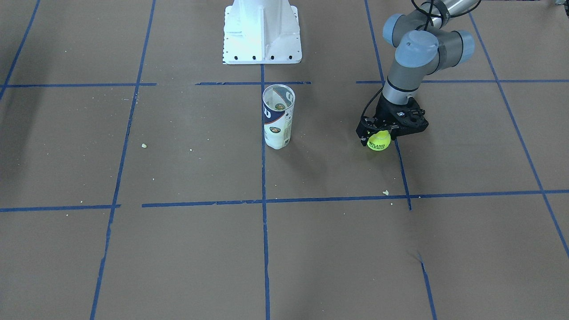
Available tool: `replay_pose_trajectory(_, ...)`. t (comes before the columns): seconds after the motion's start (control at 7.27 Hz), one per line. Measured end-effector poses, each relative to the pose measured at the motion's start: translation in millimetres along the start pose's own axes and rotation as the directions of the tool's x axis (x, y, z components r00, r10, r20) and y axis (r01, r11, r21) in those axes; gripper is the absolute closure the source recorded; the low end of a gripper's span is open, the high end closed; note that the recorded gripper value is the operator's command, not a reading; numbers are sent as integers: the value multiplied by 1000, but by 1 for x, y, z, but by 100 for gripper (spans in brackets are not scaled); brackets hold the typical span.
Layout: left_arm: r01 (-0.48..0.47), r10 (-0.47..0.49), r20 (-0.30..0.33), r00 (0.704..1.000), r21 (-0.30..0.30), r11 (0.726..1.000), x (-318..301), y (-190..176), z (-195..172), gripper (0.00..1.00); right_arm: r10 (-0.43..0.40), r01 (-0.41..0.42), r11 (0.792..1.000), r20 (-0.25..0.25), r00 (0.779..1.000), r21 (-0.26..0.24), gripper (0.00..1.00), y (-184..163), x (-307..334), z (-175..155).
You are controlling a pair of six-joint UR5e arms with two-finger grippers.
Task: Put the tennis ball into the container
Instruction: 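Close the left gripper on the tennis ball and lift it, then carry the ball with the left gripper over the clear cup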
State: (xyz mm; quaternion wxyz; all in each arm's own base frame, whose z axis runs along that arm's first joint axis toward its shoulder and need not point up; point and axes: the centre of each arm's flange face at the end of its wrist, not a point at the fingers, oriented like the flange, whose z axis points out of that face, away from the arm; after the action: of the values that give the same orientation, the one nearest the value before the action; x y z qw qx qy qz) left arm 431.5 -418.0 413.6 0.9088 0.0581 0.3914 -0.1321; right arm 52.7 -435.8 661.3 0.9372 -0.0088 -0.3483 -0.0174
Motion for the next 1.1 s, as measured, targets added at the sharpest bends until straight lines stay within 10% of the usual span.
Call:
replay_pose_trajectory(0.28, -7, 7, 5, 1000, -6, 1000, 0, 4, 4, 90, 0, 0, 1000, 0, 1000, 0, 0, 0, 0, 0)
replay_pose_trajectory(0.69, -16, 16, -12, 1000, -5, 1000, 5, 4, -15, 97, 0, 0, 1000, 0, 1000, 0, 0, 0, 0, 0)
replay_pose_trajectory(1.1, -6, 6, -1, 1000, 1, 1000, 41, -6, -114, 98, 0, 0, 1000, 0, 1000, 0, 0, 0, 0, 0)
